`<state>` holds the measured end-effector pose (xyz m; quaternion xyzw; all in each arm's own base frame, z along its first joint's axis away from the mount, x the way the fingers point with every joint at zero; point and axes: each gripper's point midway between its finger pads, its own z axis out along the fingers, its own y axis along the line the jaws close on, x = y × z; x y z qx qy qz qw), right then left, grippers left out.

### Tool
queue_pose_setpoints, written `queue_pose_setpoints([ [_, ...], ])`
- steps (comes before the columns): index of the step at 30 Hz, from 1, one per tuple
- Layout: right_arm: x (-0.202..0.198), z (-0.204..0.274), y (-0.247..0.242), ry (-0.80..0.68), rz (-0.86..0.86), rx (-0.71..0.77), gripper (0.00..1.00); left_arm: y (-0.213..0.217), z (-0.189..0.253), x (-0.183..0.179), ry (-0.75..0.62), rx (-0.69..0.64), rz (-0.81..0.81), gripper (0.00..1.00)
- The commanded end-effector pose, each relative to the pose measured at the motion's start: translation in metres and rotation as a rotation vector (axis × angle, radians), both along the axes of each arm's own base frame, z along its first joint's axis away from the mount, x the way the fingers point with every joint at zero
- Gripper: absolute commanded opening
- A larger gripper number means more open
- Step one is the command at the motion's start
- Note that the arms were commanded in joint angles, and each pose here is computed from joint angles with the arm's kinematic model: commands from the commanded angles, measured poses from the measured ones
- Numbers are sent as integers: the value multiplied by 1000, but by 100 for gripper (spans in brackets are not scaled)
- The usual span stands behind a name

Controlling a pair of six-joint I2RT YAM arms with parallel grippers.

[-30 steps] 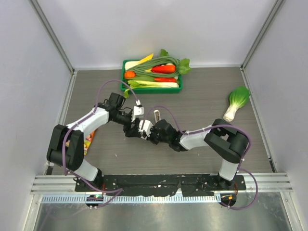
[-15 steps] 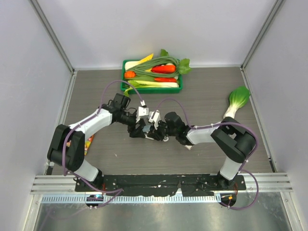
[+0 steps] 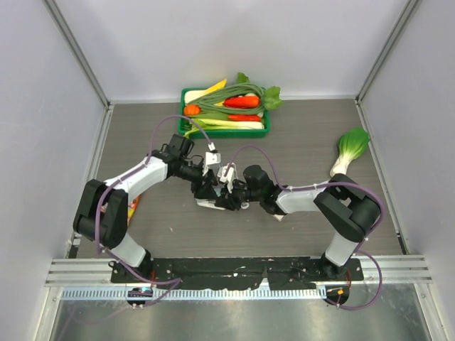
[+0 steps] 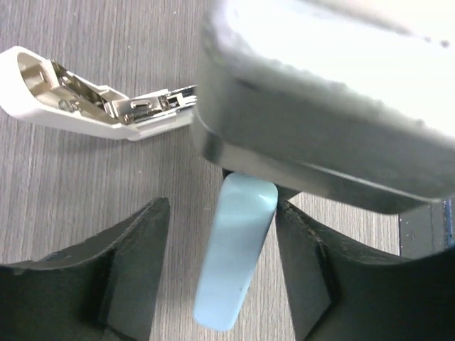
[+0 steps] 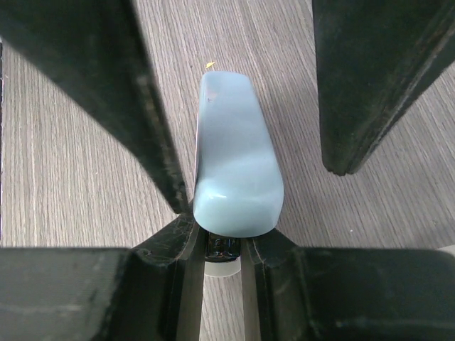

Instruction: Load the staples into the stapler

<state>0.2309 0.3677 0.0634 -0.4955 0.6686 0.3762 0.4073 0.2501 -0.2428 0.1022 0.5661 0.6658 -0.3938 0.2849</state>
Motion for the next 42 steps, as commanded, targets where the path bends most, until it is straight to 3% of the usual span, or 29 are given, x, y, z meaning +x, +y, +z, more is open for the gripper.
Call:
queue_pose_setpoints([
  [1, 5, 38, 10, -76, 12, 93, 1, -11, 14, 2, 47, -55, -21, 55],
  [4, 7, 39, 10, -84, 8, 92, 1, -12, 13, 1, 74, -51, -27, 45],
  [6, 7, 40, 9, -89, 8, 92, 1, -12, 16, -4, 85, -58, -50, 44],
  [12, 11, 39, 8, -106, -8, 81, 1, -10, 24, -11, 85, -64, -87, 22],
  [14, 15, 37, 6, -116, -29, 71, 1, -10, 29, -11, 90, -59, -91, 0],
  [19, 27, 28, -1, -159, -84, 22, 1, 1, 42, 9, 69, -46, 22, 0],
  [24, 36, 12, -7, -185, -138, -41, 1, 29, 71, 45, -64, -112, 244, 0],
  [30, 32, -10, -1, -252, -155, -150, 1, 65, 48, 59, -182, 13, 446, 0],
  [37, 24, -32, 5, -295, -137, -245, 1, 90, -3, 59, -111, 180, 558, 0],
  [42, 17, -39, 9, -323, -111, -283, 1, 92, -10, 59, -92, 198, 570, 0],
])
